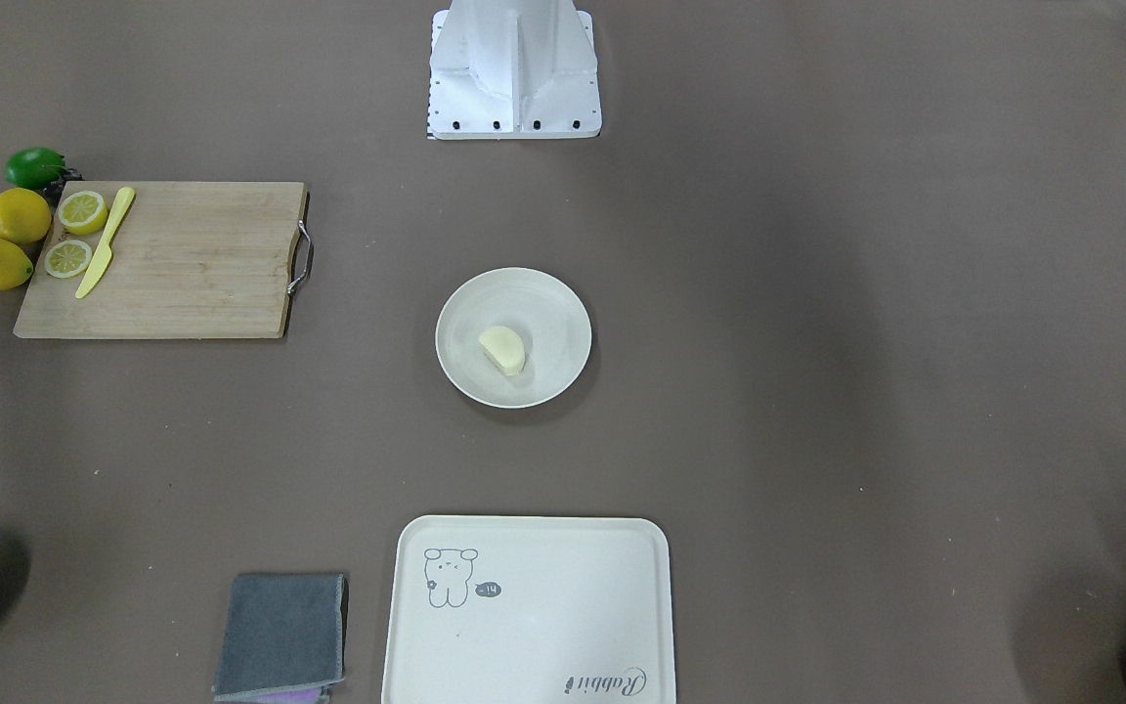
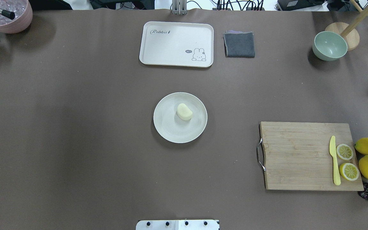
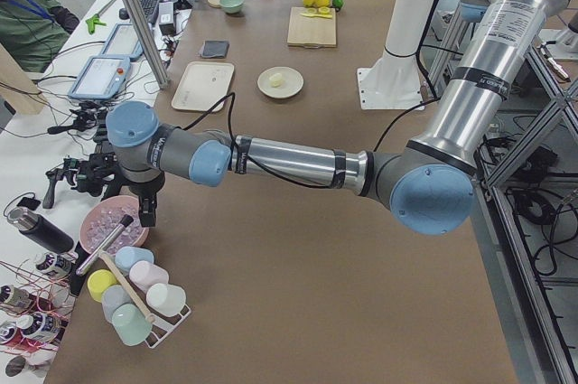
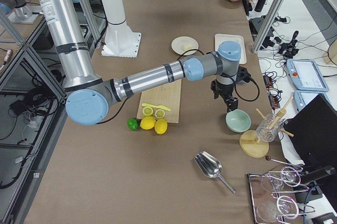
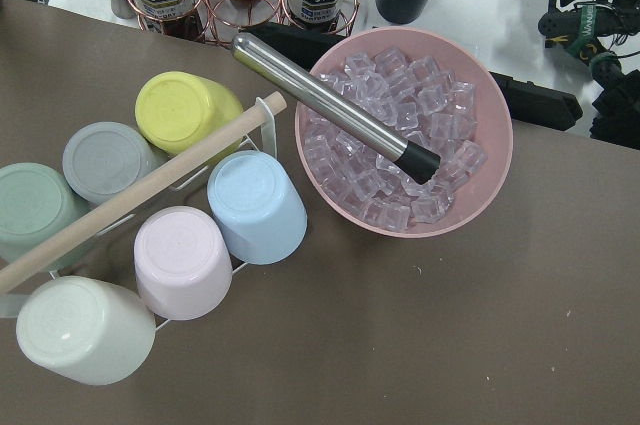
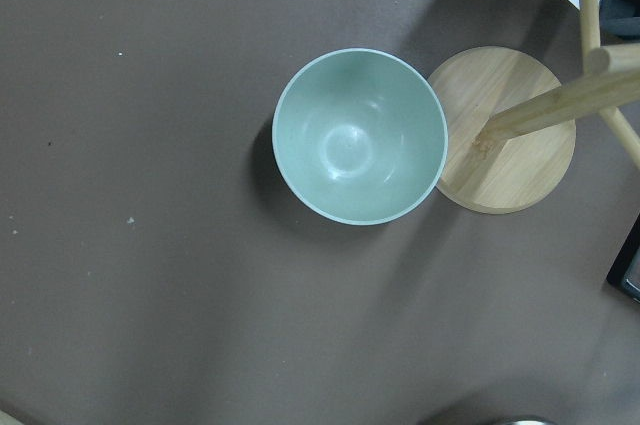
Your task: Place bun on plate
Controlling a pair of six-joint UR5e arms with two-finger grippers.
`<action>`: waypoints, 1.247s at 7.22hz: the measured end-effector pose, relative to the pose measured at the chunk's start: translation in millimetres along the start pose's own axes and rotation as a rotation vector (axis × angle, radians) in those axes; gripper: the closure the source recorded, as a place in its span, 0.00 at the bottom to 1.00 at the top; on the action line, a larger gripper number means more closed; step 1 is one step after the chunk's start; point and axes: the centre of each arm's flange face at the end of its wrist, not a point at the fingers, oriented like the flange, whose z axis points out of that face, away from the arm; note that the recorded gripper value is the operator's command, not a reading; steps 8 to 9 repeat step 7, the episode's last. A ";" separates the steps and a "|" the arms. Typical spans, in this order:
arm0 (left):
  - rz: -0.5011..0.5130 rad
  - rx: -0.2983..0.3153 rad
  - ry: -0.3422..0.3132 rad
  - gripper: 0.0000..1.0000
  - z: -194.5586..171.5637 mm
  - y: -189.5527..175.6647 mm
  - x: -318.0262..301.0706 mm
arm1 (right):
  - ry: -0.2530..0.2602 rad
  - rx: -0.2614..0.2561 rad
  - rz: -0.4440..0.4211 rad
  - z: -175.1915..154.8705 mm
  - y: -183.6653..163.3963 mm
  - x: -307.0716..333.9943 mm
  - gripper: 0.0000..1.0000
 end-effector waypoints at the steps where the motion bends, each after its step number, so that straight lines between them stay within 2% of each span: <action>1: -0.009 -0.008 -0.003 0.02 0.4 0.4 -0.7 | -0.013 0.003 0.018 -1.1 6.6 4.0 0.00; 5: -0.026 -0.021 -0.010 0.02 -0.5 0.5 0.3 | -0.020 0.001 0.123 -2.9 33.5 22.2 0.00; 9: -0.023 -0.021 -0.010 0.02 -0.5 -0.1 2.6 | -0.025 0.005 0.146 -4.7 35.1 24.0 0.00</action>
